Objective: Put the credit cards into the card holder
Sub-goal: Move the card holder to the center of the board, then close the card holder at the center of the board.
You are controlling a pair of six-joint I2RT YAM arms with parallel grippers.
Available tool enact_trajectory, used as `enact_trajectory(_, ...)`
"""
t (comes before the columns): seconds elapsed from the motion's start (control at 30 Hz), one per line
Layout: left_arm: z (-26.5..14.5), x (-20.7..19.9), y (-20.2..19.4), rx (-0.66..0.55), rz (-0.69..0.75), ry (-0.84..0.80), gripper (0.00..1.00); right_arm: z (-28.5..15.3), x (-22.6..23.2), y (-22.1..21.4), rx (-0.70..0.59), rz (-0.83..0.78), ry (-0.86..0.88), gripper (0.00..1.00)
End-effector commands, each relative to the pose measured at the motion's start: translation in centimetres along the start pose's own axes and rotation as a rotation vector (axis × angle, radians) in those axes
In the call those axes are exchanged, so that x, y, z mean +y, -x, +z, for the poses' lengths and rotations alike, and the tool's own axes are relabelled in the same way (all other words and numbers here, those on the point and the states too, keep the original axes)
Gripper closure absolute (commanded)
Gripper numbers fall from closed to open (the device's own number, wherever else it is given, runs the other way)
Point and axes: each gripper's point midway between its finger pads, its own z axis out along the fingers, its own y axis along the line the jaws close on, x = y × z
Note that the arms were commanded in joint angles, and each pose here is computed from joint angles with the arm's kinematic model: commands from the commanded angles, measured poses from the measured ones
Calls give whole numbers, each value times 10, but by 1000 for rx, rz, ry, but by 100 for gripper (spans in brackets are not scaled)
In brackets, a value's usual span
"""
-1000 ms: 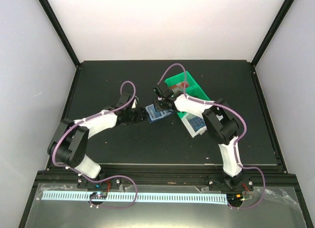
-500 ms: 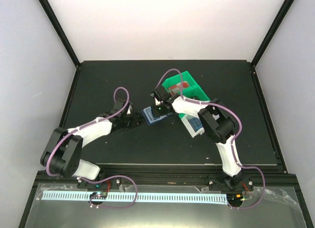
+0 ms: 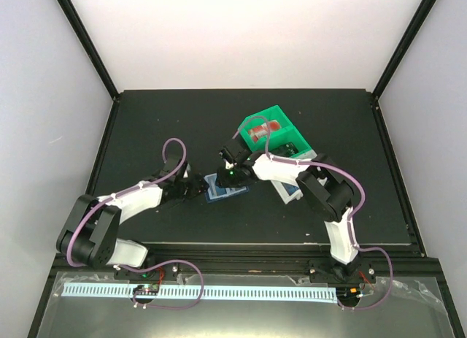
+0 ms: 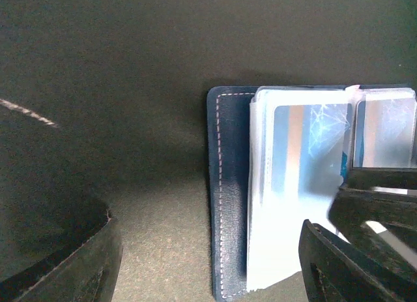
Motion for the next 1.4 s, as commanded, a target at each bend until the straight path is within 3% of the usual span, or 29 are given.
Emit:
enact_trajectory(0.0,-5,3,3,-19,-17,2,24,-43,3,34,-128,-27,-91,55)
enact_trajectory(0.3,-11,6,5,-31,-12,4,24,-85,-35,59,-262,-193,-381,47)
enact_trajectory(0.57,-10,5,3,-13,-12,2,23,-62,-45,46,-159,-325,-466,39)
enact_trajectory(0.8,-3,3,-6,40,-35,-19,22,-37,-53,32,-65,-364,-516,40)
enact_trajectory(1.0,-1,0,-9,68,-50,-35,22,-37,-64,33,-65,-348,-575,54)
enact_trajectory(1.3,1,0,-12,84,-56,-34,22,-47,-61,34,-76,-341,-574,96)
enact_trajectory(1.37,3,4,-15,103,-63,-15,20,-46,-50,29,-54,-347,-507,99)
